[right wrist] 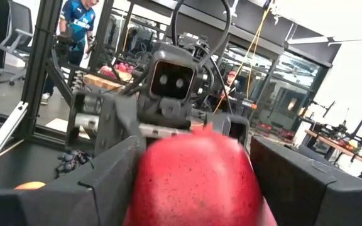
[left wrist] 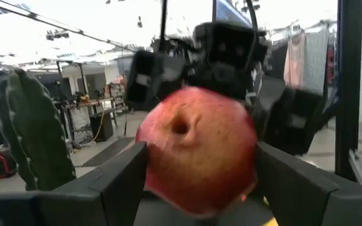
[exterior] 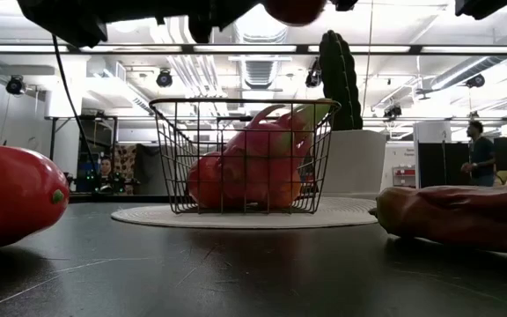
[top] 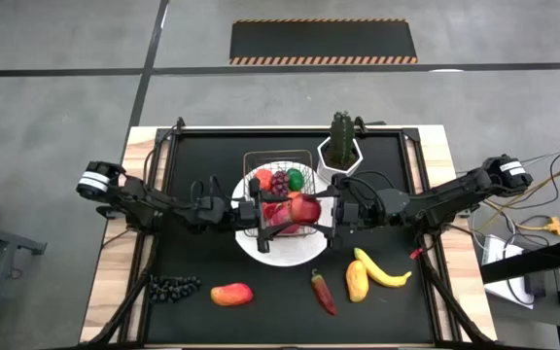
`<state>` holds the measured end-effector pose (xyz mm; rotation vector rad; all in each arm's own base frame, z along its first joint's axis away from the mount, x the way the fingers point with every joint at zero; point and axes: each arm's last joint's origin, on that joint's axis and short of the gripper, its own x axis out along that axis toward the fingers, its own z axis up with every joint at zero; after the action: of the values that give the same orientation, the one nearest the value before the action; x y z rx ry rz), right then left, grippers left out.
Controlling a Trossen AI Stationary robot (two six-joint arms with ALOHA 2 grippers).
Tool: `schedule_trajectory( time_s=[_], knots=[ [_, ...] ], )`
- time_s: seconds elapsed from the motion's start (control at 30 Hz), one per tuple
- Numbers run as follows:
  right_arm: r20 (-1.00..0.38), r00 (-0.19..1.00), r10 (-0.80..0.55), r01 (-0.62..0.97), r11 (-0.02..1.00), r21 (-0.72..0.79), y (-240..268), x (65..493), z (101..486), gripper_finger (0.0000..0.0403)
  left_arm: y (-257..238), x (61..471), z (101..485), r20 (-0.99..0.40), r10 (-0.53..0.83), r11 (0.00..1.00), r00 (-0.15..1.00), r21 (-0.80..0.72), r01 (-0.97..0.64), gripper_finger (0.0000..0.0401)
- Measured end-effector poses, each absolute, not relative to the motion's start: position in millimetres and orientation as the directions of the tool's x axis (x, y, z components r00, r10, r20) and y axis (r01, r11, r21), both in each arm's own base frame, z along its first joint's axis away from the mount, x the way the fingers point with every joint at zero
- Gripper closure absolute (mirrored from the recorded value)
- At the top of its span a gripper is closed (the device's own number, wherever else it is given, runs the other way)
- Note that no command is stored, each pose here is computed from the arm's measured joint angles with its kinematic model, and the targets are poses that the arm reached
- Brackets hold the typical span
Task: Build produce basket
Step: Put the pomegranate into the gold wire basket
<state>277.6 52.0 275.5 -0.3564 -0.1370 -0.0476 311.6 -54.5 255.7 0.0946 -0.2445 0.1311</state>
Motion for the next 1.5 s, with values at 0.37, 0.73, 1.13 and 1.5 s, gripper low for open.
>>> schedule_trajectory(
  time_s=[0.37, 0.73, 1.13, 1.5],
  knots=[
    [0.094, 0.988, -0.125, 0.148, 0.944, -0.294, 48, 278, 271, 0.0051, -53, 312, 250, 0.194, 0.185, 0.976, 0.963, 0.083, -0.204, 0.0140],
    [0.041, 0.980, -0.197, 0.200, 0.928, -0.313, 46, 274, 270, 0.0063, -51, 306, 249, 0.046, 0.221, 0.964, 0.974, 0.142, -0.226, 0.0139],
    [-0.099, 0.976, -0.197, 0.169, 0.957, -0.235, 41, 251, 276, 0.0074, -58, 295, 248, -0.100, 0.172, 0.981, 0.980, 0.107, -0.161, 0.0139],
    [-0.149, 0.969, -0.195, 0.159, 0.961, -0.224, 41, 250, 270, 0.0074, -72, 337, 244, -0.231, 0.066, 0.973, 0.971, 0.229, -0.011, 0.0256]
  ],
)
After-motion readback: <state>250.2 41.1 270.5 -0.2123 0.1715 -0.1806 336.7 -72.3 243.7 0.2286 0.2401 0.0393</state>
